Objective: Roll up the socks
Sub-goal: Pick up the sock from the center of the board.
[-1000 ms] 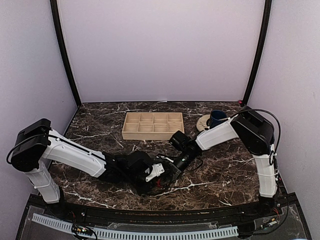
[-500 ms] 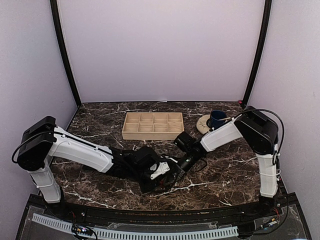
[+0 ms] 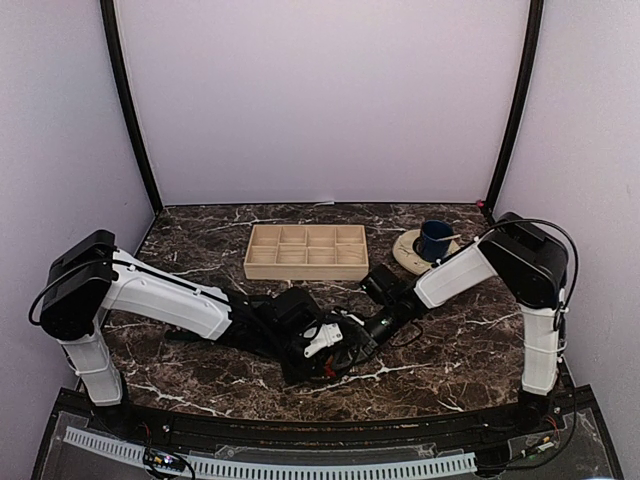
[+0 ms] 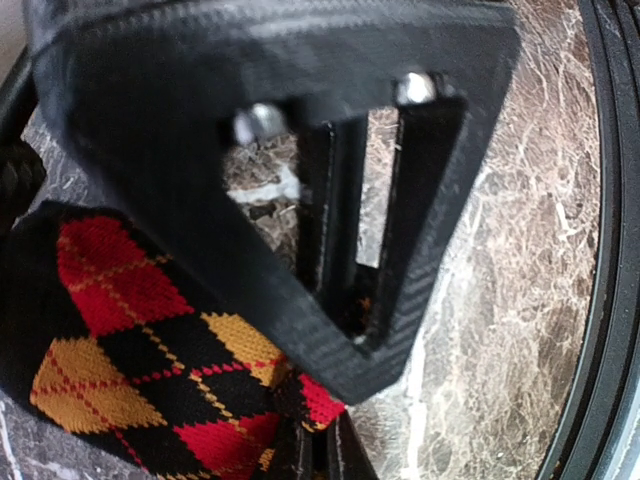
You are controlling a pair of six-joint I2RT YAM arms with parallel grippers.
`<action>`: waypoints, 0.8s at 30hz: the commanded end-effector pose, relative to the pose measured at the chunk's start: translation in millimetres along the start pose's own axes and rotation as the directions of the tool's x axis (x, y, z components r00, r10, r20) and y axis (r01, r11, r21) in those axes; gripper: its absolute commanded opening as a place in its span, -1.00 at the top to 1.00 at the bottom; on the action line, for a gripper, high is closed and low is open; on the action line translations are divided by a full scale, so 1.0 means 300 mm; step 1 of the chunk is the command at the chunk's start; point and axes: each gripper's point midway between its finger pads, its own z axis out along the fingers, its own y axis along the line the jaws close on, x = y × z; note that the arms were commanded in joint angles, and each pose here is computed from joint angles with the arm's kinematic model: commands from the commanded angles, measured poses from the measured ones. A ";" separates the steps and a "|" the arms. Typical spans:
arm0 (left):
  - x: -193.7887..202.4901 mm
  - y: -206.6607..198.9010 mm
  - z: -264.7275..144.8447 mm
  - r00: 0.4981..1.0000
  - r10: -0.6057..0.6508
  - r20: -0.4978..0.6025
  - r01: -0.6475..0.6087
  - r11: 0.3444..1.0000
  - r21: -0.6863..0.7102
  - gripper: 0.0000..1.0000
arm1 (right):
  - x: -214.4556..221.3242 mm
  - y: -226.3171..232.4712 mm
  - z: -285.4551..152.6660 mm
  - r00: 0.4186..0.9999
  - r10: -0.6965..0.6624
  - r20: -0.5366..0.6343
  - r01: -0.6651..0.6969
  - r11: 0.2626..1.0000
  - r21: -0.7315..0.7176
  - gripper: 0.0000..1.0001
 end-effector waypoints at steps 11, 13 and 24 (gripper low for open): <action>0.120 -0.056 0.005 0.988 -0.071 -0.140 0.088 0.988 0.125 1.00 | 0.053 -0.175 -0.059 0.982 0.156 0.110 -0.172 0.972 0.161 0.44; 0.118 -0.059 0.000 0.987 -0.085 -0.140 0.106 0.984 0.145 1.00 | 0.045 -0.172 -0.067 0.980 0.151 0.128 -0.171 0.973 0.157 0.42; 0.108 -0.033 -0.026 0.970 -0.170 -0.172 0.205 0.954 0.219 1.00 | -0.002 -0.170 -0.138 0.957 0.092 0.274 -0.146 0.972 0.185 0.38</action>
